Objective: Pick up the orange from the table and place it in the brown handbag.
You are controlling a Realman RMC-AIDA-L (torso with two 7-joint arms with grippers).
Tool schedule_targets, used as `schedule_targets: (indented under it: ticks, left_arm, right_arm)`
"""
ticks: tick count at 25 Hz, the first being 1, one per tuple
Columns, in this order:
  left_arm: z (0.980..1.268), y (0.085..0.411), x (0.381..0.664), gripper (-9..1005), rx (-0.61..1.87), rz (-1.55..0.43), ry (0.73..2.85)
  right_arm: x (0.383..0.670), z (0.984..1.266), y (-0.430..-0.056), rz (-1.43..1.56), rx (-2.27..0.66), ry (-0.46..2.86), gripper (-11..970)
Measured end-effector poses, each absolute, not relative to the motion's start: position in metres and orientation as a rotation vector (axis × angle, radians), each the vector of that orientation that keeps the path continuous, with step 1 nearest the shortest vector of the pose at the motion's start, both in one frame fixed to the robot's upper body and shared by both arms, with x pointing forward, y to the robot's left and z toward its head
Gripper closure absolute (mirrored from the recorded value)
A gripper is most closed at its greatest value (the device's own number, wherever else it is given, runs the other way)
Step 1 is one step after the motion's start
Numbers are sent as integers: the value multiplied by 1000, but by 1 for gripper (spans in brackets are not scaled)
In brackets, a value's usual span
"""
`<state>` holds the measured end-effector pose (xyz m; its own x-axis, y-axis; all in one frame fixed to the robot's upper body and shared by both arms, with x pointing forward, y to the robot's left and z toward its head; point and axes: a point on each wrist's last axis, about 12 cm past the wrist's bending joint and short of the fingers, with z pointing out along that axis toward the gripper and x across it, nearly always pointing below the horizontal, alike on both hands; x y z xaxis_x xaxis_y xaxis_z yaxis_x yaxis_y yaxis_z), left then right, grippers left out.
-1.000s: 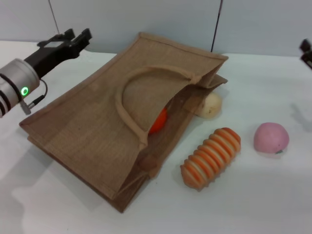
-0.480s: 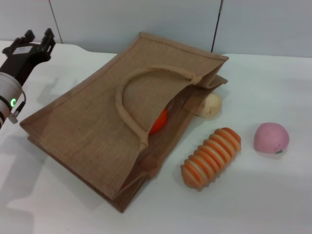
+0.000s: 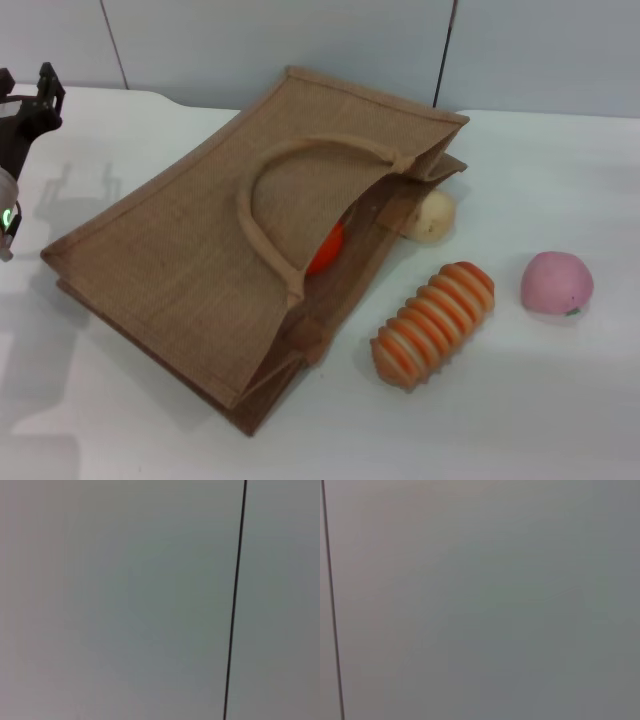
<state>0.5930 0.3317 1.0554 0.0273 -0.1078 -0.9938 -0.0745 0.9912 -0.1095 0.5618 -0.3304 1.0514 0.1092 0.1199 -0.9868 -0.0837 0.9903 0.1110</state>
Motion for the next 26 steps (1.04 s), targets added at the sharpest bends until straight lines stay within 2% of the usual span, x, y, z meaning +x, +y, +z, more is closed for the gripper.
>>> schedule_targets:
  ticks: [12,26]
  left_arm:
    - [1055,311,595,467,-120,-90,1538]
    - [1054,313,596,471,-125,-85,1549]
  right_arm:
    - [566,1052,-328,153,27,1461,73]
    - [567,1052,-329,150,29,1470,73]
